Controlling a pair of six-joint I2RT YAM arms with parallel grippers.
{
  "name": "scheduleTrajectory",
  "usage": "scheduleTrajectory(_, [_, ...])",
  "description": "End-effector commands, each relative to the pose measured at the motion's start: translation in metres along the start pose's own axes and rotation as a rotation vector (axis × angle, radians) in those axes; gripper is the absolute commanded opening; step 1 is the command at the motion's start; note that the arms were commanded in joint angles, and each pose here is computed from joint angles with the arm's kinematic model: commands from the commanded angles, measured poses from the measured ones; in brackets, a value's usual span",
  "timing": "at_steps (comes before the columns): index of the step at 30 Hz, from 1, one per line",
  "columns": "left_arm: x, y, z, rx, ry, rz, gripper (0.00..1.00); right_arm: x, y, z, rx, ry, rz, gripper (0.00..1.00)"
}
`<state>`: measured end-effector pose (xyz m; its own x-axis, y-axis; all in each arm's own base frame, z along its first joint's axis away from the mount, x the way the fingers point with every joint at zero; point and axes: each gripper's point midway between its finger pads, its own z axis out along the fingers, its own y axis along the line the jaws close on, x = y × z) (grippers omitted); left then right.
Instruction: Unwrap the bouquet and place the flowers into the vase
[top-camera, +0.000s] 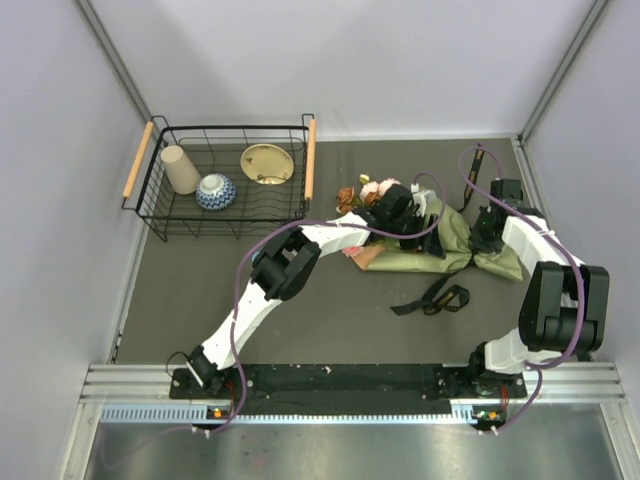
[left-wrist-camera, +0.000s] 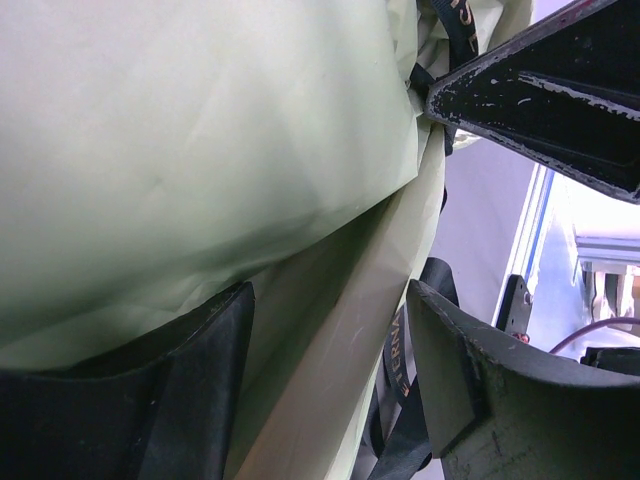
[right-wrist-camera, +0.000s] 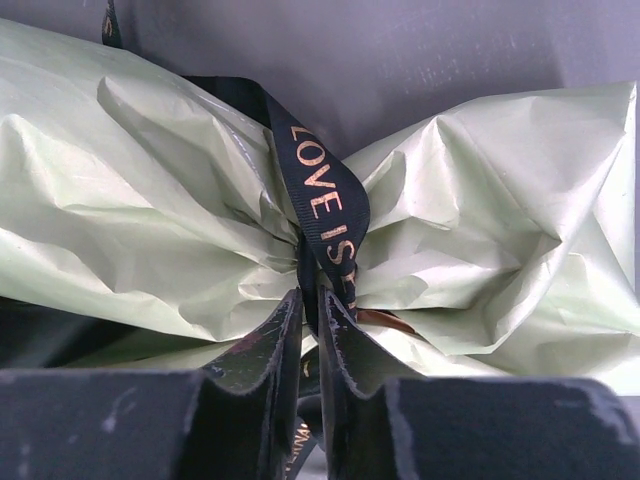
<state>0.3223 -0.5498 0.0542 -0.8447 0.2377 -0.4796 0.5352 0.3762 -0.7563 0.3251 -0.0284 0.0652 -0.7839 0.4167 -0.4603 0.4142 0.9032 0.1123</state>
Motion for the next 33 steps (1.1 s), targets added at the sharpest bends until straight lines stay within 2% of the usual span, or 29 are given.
scheduleTrajectory(1, [-0.001, 0.012, 0.003, -0.024, -0.009, 0.002, 0.68, 0.001, -0.004, 0.004, 0.036, 0.007, 0.000, 0.06])
scheduleTrajectory(3, [-0.001, 0.011, 0.003, -0.025, -0.007, 0.001, 0.68, -0.002, -0.002, 0.004, 0.032, -0.003, 0.003, 0.00])
scheduleTrajectory(9, [0.002, 0.018, 0.004, -0.046, -0.002, -0.015, 0.65, -0.023, 0.009, -0.014, -0.015, -0.077, 0.053, 0.00])
scheduleTrajectory(16, [0.009, 0.028, 0.004, -0.081, 0.003, -0.045, 0.64, -0.055, 0.024, -0.052, -0.150, -0.190, 0.197, 0.00])
scheduleTrajectory(24, [0.010, 0.031, 0.002, -0.095, 0.007, -0.043, 0.64, -0.088, 0.018, -0.086, -0.249, -0.272, 0.323, 0.00])
scheduleTrajectory(33, [0.011, 0.030, 0.002, -0.086, 0.012, -0.033, 0.64, -0.125, 0.026, -0.122, -0.332, -0.354, 0.340, 0.00])
